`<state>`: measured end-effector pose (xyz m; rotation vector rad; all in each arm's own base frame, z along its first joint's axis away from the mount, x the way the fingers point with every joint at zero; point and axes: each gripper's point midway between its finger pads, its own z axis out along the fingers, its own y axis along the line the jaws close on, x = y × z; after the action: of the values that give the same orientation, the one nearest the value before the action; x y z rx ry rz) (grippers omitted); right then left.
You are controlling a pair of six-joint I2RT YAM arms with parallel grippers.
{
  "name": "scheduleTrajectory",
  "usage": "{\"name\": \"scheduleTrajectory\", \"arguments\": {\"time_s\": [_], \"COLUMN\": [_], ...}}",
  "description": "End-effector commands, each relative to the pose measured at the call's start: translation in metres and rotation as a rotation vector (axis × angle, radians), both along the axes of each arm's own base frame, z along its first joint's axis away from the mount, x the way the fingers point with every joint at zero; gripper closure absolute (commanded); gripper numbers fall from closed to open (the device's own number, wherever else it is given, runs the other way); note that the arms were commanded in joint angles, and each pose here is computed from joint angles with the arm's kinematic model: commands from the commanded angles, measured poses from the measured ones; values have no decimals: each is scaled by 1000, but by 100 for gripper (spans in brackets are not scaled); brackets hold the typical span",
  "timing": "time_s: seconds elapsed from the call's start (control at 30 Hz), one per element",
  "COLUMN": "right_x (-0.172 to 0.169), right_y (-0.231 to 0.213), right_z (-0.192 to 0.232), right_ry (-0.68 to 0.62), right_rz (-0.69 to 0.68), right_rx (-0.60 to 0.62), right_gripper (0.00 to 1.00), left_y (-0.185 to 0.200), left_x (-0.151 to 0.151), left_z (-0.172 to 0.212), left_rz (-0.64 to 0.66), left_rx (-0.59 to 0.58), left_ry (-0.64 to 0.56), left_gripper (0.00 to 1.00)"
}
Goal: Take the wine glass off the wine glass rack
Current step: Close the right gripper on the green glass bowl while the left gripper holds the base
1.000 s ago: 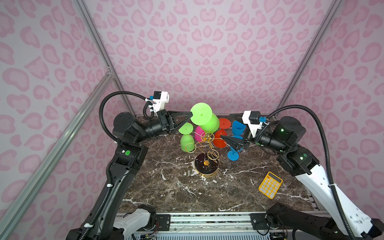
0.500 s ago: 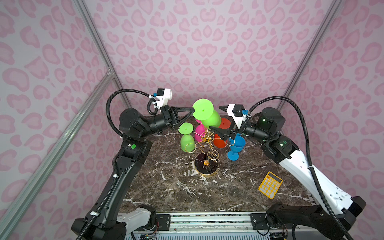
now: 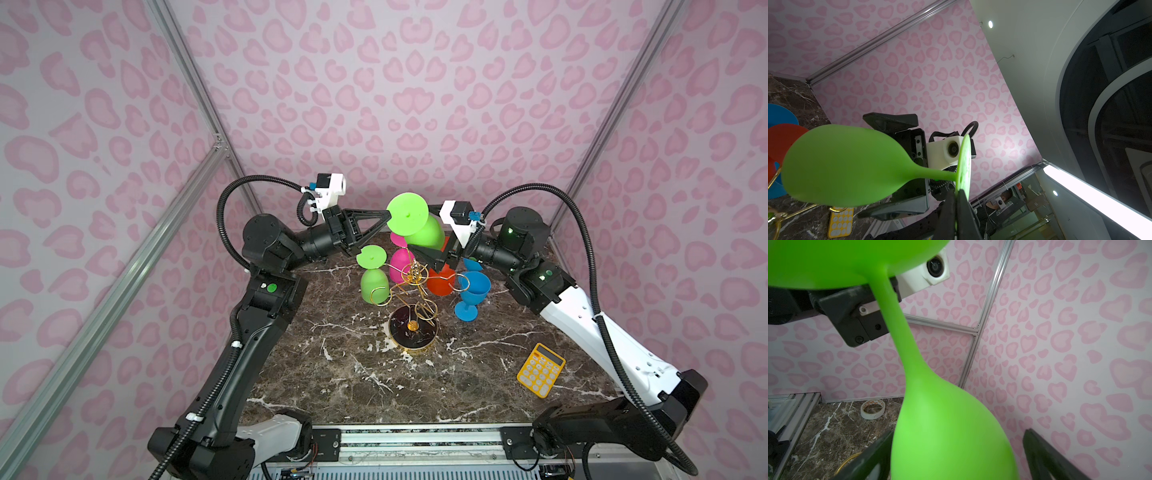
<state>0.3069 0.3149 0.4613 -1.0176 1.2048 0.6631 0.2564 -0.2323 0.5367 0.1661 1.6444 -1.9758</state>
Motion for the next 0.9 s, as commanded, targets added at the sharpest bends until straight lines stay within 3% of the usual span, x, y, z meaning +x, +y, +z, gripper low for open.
{"name": "scheduleTrajectory", "arguments": {"time_s": [0.0,0.3,0.63,0.87], "right_x": [1,3,3,0], "right_y": [2,5,4,0], "right_z": [7,5,9,14], "right_ry": [-19,-6,-20,-32], "right_rz": [6,11,-6,-20], "right_rx": [28,30,36,37], "right_gripper": [3,15,18,21], "left_y": [3,2,2,2], "left_x": [-6,-4,-2,-1], "left_z": [17,19,19,19], "left_rz": [0,-6,-7,2], "left_rx": [-33,-43,-51,-48], "left_ry": [-65,-61,-46,-47], "left_gripper": [96,96,96,78]}}
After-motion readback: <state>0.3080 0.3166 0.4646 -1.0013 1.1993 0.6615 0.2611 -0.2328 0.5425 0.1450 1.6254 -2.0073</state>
